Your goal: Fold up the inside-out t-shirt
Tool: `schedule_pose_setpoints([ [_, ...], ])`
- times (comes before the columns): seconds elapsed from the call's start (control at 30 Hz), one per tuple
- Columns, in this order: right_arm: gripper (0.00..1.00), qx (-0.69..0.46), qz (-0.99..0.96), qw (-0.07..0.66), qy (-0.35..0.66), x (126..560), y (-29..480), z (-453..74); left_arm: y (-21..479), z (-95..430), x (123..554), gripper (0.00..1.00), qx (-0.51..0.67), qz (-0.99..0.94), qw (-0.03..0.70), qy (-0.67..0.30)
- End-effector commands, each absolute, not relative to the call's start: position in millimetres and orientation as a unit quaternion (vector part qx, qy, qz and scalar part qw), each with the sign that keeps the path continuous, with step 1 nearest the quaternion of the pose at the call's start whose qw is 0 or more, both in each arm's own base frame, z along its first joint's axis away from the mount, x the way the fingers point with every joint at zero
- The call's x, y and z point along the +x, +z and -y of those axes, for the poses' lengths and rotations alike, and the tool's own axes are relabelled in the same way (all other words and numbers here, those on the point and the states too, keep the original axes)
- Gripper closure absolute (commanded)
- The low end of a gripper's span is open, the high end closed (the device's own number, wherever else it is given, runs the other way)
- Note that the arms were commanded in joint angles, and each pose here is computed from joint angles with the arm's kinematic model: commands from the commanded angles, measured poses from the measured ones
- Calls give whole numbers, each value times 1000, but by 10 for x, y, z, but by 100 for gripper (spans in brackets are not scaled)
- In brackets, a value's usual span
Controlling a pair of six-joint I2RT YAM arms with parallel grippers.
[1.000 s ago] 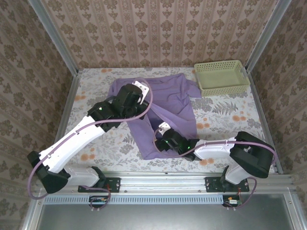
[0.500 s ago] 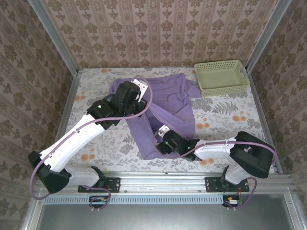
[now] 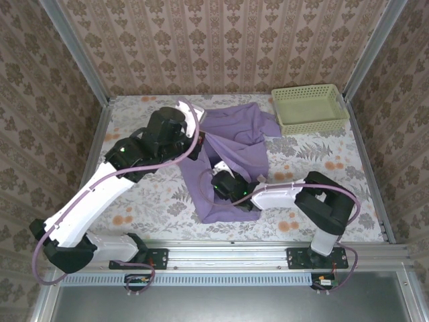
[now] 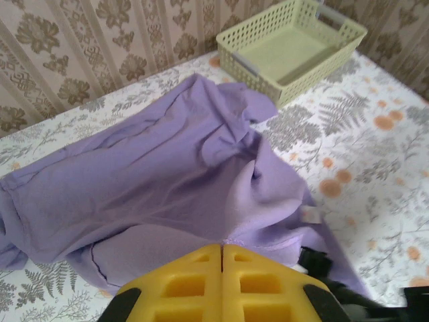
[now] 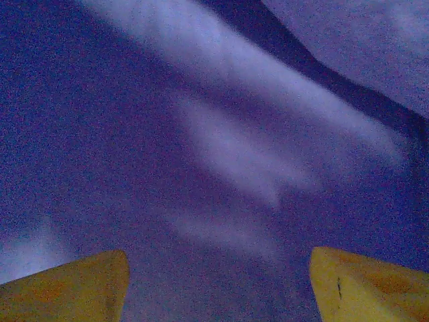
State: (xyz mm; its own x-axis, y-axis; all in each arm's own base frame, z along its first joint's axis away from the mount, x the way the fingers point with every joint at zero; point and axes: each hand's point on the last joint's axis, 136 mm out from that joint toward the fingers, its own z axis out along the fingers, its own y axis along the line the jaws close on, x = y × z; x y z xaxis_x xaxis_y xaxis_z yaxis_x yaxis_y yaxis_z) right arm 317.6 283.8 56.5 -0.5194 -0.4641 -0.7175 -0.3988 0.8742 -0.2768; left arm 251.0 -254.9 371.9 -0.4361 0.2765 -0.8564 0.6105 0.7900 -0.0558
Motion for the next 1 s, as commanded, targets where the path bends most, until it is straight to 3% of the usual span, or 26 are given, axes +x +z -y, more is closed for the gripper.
schedule_pose_setpoints([
  [0.0,25,-197,-874,439,-66,3444,663,-2764,4000,2480,2366,100,242,-827,459,-218],
  [0.33,19,-81,-905,416,-45,4102,732,-2699,4457,2533,2181,100,229,-801,485,-265],
  [0.47,9,-57,-913,398,-63,4310,728,-2666,4682,2557,2091,100,222,-785,495,-299],
  [0.7,6,-23,-934,354,-44,4545,556,-2654,4944,2515,2027,100,210,-768,511,-323],
  [0.97,2,-18,-953,285,-99,4692,362,-2663,4991,2610,2042,100,215,-764,514,-325],
])
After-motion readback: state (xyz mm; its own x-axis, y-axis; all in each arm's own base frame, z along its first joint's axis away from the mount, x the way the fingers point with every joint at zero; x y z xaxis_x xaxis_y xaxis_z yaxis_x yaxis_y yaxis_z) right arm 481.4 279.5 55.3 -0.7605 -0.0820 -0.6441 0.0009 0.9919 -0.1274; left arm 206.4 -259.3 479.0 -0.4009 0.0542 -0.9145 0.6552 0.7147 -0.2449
